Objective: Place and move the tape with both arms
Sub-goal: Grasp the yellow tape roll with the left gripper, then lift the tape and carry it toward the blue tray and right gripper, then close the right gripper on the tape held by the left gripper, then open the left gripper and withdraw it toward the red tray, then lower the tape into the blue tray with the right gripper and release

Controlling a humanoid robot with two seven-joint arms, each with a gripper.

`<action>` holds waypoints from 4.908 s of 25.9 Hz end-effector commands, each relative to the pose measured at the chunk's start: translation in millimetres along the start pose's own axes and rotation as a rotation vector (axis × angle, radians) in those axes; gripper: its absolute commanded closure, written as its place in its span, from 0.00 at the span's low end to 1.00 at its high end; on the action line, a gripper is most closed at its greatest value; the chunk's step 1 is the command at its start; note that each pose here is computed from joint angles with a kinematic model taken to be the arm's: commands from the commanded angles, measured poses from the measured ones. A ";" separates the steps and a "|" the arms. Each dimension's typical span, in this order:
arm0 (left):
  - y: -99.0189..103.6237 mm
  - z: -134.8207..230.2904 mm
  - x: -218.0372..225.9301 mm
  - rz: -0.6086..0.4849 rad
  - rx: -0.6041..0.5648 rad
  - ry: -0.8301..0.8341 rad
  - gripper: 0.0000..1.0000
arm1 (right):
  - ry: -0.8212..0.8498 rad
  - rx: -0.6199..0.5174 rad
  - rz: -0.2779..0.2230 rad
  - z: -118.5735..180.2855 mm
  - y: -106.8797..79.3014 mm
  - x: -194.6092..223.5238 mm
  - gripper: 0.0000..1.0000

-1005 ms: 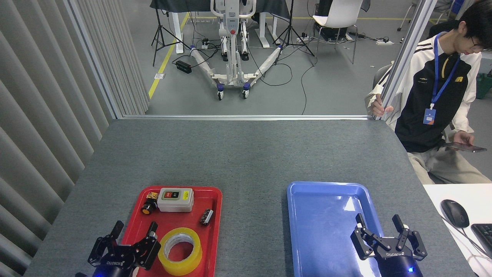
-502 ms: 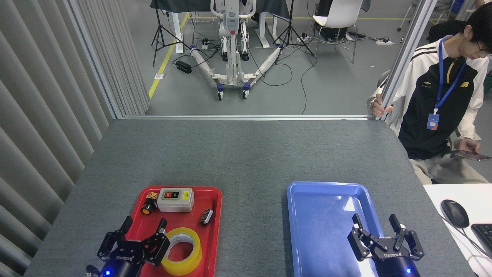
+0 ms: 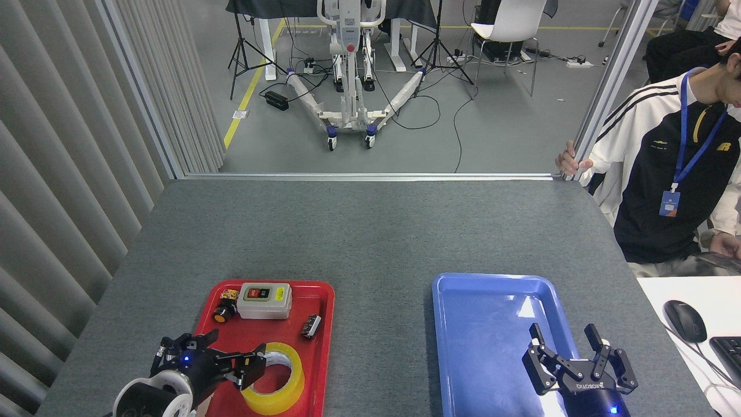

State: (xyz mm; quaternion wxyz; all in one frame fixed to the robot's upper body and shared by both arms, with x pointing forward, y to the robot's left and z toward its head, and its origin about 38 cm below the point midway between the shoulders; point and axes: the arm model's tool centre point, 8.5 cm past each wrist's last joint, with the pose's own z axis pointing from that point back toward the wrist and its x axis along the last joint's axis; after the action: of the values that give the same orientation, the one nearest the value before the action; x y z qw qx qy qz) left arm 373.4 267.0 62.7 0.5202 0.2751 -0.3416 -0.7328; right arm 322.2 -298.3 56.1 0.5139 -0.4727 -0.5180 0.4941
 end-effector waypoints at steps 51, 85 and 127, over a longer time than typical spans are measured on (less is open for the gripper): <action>72.2 -44.1 199.6 0.339 0.267 -1.151 1.00 | -0.667 -0.140 -0.062 42.5 -4.1 66.6 0.00; 55.5 -41.7 215.0 0.339 0.227 -1.176 1.00 | -0.773 -0.118 -0.119 64.9 -0.6 117.8 0.90; 5.7 7.5 9.7 0.138 0.597 0.112 0.00 | -0.259 0.612 0.284 -6.1 20.0 -17.4 0.75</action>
State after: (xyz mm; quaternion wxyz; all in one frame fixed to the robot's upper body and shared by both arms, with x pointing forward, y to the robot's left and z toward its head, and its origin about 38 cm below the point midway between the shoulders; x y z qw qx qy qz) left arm 365.0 256.6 72.2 0.4672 0.4293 -0.5448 -0.5483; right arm 319.7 -311.1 38.2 0.4630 -0.2912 -0.3507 0.7602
